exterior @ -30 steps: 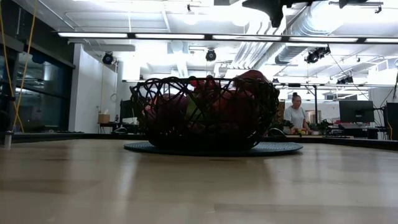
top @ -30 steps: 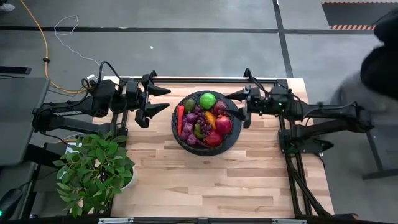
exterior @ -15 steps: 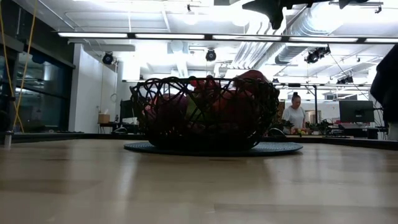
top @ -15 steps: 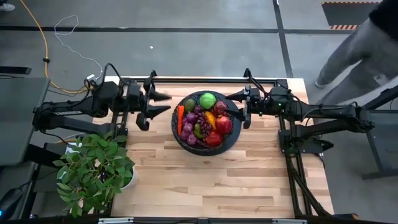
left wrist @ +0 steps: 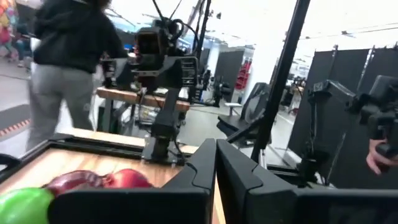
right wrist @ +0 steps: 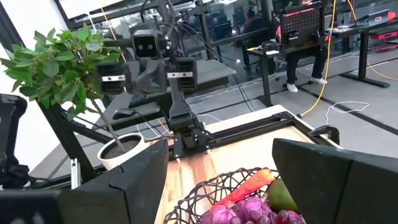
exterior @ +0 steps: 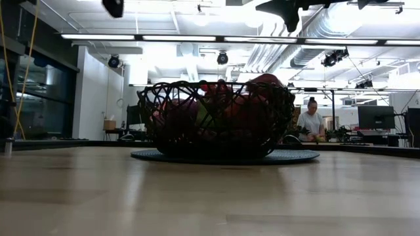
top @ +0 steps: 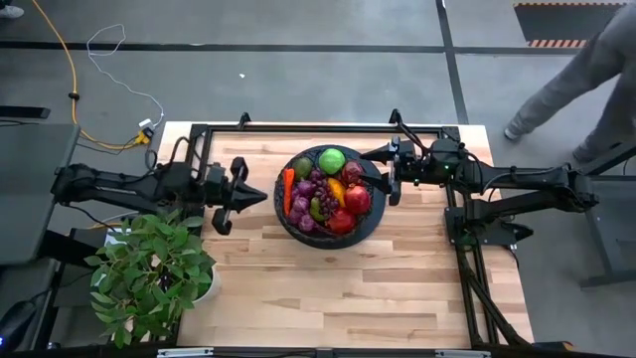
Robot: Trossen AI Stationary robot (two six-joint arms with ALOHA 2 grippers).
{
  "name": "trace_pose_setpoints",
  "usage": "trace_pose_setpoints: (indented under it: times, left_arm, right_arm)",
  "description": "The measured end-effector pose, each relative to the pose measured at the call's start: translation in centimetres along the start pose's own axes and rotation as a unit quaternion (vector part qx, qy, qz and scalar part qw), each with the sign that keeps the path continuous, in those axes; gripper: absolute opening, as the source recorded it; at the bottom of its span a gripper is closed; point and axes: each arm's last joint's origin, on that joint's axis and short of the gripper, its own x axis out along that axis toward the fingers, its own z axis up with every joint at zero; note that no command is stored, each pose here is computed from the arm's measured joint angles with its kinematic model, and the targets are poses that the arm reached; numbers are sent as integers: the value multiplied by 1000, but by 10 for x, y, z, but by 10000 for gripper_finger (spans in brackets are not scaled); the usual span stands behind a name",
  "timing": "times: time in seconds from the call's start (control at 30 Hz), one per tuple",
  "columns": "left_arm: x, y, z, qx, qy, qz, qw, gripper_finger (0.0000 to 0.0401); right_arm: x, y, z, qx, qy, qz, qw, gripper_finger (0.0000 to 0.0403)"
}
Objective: Build produce basket
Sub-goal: Return to Home Position
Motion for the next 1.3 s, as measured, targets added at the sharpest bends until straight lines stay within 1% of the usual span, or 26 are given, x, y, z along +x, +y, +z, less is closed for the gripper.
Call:
trace_pose_setpoints:
  times: [0.17, 0.3, 0.37, 0.5, 0.6, 0.73, 0.83, 1.0, 1.07, 1.13, 1.2, 1.3]
  left_arm:
    - [-31, 4, -6, -3, 8, 13, 1000, 0]
    - [-56, 5, -11, 6, -9, 25, 1000, 0]
    - [-64, 7, -18, 4, -20, 27, 999, 0]
    - [-76, 10, -37, -17, -34, 31, 999, 0]
    - [-82, 13, -53, -31, -38, 30, 998, 0]
    - [-88, 16, -66, -42, -52, 27, 997, 0]
    - [-89, 17, -72, -42, -50, 29, 997, 0]
    - [-89, 18, -78, -42, -19, 34, 998, 0]
    - [-89, 19, -81, -33, -6, 40, 999, 0]
    - [-88, 20, -83, -24, -7, 43, 999, 0]
    - [-85, 23, -95, -22, -8, 50, 998, 0]
    - [-82, 26, -111, -41, -25, 47, 998, 0]
  right_arm:
    - [0, 0, 0, 2, -1, -3, 1000, 271]
    - [0, -1, 0, 40, -3, -22, 999, 271]
    - [0, -2, -1, 55, -2, -29, 998, 271]
    - [0, -2, -1, 54, -1, -29, 998, 271]
    - [0, -2, -1, 56, -1, -29, 998, 271]
    - [0, -2, -1, 56, -1, -29, 998, 271]
    - [0, -2, -1, 57, 1, -30, 998, 271]
    - [0, -2, -2, 57, 4, -30, 998, 271]
    - [0, -2, -2, 57, 5, -31, 998, 271]
    - [0, -2, -3, 57, 8, -32, 998, 271]
    - [0, -3, -3, 61, 11, -33, 998, 271]
    - [0, -3, -4, 82, 14, -34, 996, 271]
